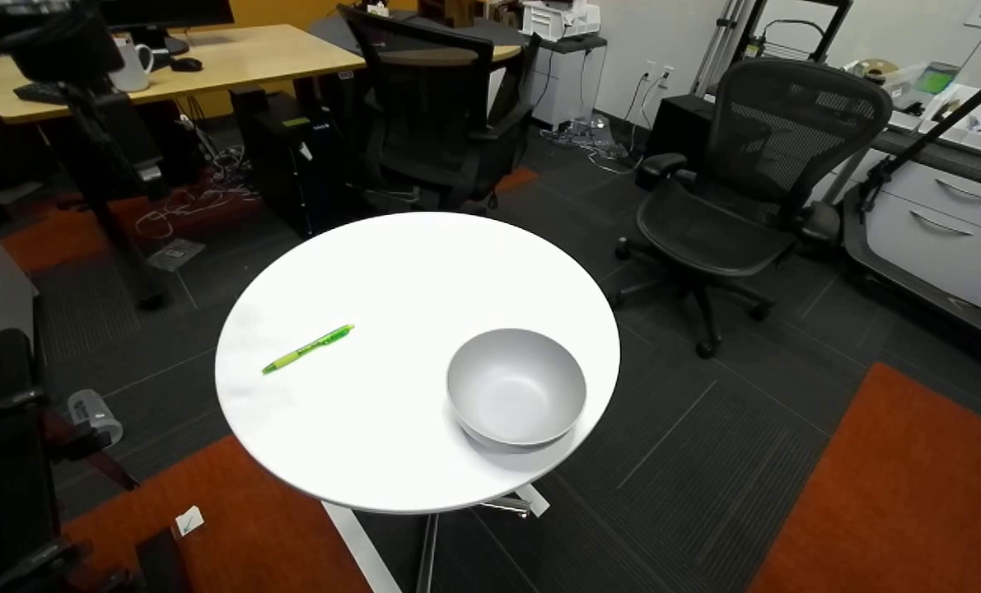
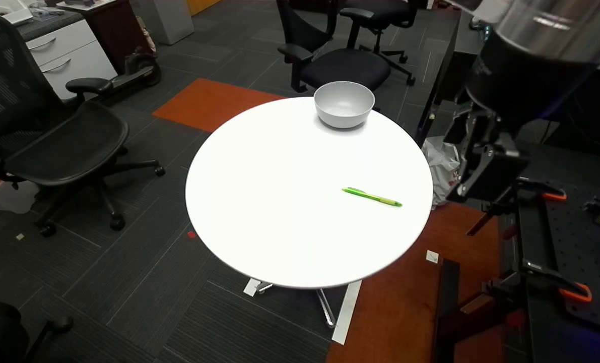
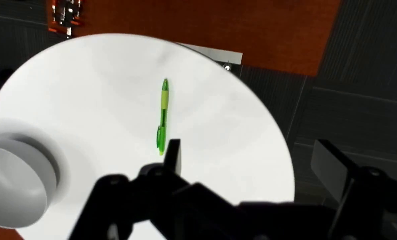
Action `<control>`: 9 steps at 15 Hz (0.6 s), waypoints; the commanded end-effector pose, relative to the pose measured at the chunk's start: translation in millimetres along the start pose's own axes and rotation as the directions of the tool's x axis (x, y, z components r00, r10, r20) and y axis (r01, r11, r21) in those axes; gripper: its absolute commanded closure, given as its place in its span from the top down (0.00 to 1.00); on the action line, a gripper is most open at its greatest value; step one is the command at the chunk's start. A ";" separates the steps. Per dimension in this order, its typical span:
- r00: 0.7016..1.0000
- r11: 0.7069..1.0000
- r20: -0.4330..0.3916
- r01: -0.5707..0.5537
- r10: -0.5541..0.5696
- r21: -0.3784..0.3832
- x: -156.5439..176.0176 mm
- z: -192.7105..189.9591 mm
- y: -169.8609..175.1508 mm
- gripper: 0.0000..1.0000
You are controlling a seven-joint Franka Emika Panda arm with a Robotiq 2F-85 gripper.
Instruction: Put the green pen inside the grey bowl
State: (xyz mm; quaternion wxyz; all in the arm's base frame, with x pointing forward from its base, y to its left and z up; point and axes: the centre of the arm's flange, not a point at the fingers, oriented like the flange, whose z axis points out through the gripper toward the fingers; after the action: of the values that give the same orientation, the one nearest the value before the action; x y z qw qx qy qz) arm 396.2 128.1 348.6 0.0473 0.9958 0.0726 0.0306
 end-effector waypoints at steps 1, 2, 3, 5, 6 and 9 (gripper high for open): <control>0.990 0.993 -0.092 -0.114 0.111 -0.028 -1.2 48.3 26.2 1.00; 0.984 0.990 -0.113 -0.139 0.136 -0.023 0.4 61.6 33.5 1.00; 0.979 0.987 -0.133 -0.161 0.157 -0.024 2.4 72.8 38.9 1.00; 0.969 0.981 -0.166 -0.190 0.183 -0.027 8.1 96.2 47.5 1.00; 0.965 0.979 -0.177 -0.202 0.195 -0.023 10.8 106.9 51.0 1.00; 0.958 0.972 -0.178 -0.233 0.224 -0.030 14.7 136.0 59.5 1.00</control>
State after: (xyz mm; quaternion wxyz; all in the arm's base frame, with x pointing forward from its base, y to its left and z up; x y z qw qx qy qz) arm 410.1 62.8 257.6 0.0573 0.9914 -0.0188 0.1160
